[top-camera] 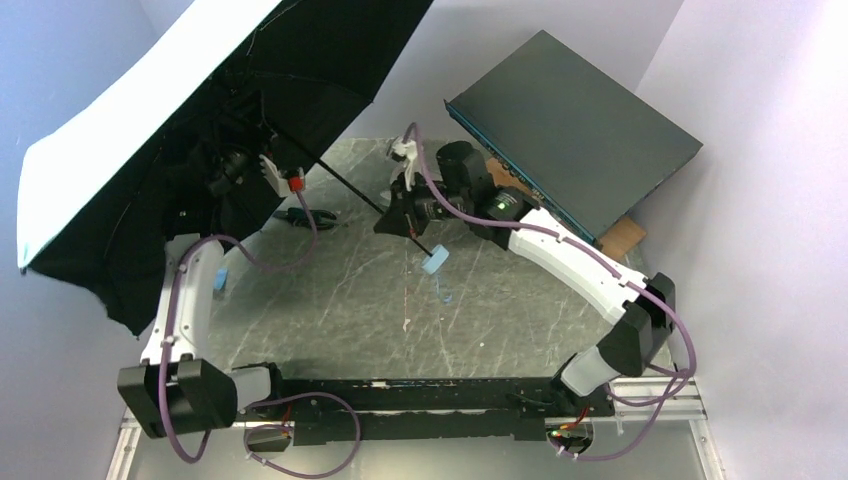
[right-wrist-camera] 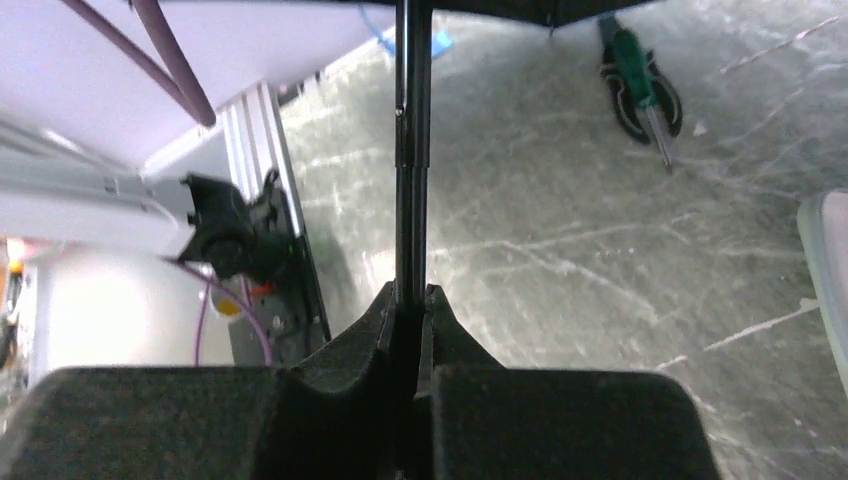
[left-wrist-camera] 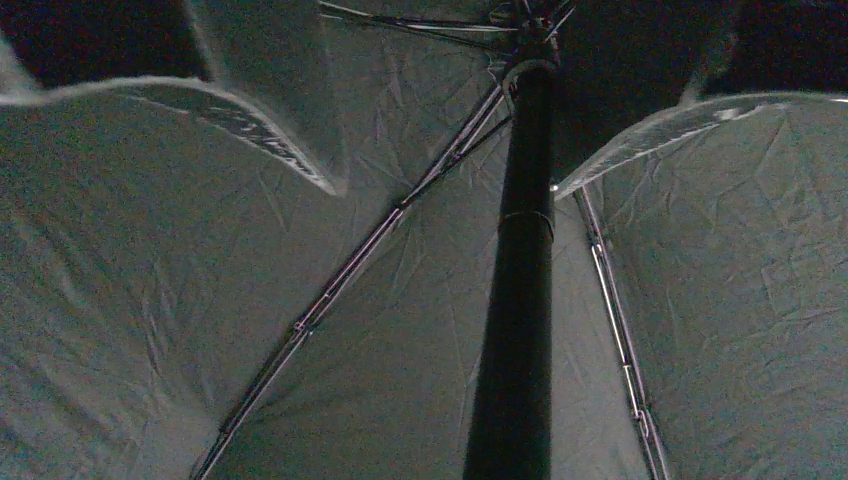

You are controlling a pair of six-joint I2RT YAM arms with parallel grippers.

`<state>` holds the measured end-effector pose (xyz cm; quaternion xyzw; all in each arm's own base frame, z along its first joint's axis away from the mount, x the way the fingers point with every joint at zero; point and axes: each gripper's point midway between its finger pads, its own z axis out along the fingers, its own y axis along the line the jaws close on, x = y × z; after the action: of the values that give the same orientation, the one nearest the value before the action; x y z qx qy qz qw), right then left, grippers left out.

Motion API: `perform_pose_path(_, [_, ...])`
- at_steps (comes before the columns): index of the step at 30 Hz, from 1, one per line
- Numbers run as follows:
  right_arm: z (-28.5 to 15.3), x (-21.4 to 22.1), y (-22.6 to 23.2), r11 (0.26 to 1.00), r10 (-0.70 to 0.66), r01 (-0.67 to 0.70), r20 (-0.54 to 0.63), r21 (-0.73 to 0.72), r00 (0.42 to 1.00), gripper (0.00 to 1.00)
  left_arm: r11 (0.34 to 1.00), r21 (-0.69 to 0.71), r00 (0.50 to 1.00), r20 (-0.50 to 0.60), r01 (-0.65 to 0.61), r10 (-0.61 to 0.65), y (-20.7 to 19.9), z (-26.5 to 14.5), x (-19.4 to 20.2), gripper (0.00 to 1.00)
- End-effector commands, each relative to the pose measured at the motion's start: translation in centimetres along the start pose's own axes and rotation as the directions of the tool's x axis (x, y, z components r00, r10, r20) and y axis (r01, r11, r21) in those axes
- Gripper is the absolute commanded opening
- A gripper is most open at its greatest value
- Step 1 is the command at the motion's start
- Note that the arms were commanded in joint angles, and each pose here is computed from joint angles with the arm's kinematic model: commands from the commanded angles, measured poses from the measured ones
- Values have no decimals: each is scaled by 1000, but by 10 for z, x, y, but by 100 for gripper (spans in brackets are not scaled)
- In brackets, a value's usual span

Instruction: Open the umbrella

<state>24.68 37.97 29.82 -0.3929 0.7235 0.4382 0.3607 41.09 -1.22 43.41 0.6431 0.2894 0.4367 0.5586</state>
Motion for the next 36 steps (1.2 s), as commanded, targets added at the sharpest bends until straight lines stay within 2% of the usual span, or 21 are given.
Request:
perform_pose_path(1, [-9,-35,7,1000,23,-19,213,-17,977,0,997,-72,991,-126,30,-39,41,-6,37,81])
perform_pose_path(5, [9,-76,-2,998,51,-36,424,-44,904,0,997,-8,997,19,80,-80,26,0,-9,98])
perform_pose_path(9, [33,-96,-14,992,122,-88,515,-90,848,0,993,33,992,59,113,-115,5,-11,-33,100])
perform_pose_path(15, [66,-109,-25,965,252,-164,564,-204,787,0,957,59,958,14,284,-286,-4,-35,-42,100])
perform_pose_path(18, [82,-103,-31,963,261,-170,546,-211,796,0,921,134,928,17,366,-372,-21,-55,-62,100])
perform_pose_path(19, [87,-95,-36,964,256,-173,535,-200,805,0,925,93,928,17,368,-371,-4,-78,-73,100])
perform_pose_path(22, [101,-64,-48,971,235,-179,481,-160,845,0,810,207,833,-56,549,-550,-50,-86,-85,99])
perform_pose_path(23, [105,-52,-52,973,227,-177,460,-150,858,8,764,239,797,-84,599,-598,-65,-93,-93,99])
perform_pose_path(25, [111,-30,-58,975,217,-179,419,-128,882,37,677,289,729,-131,677,-672,-92,-108,-110,99])
perform_pose_path(27, [113,-14,-63,982,187,-161,391,-98,901,46,595,326,666,-177,734,-725,-118,-121,-126,99])
perform_pose_path(32, [114,23,-76,994,108,-107,324,-21,940,50,391,348,507,-364,852,-781,-184,-154,-151,99])
perform_pose_path(36, [109,47,-81,998,59,-66,273,17,960,55,244,329,394,-540,912,-744,-228,-185,-163,99])
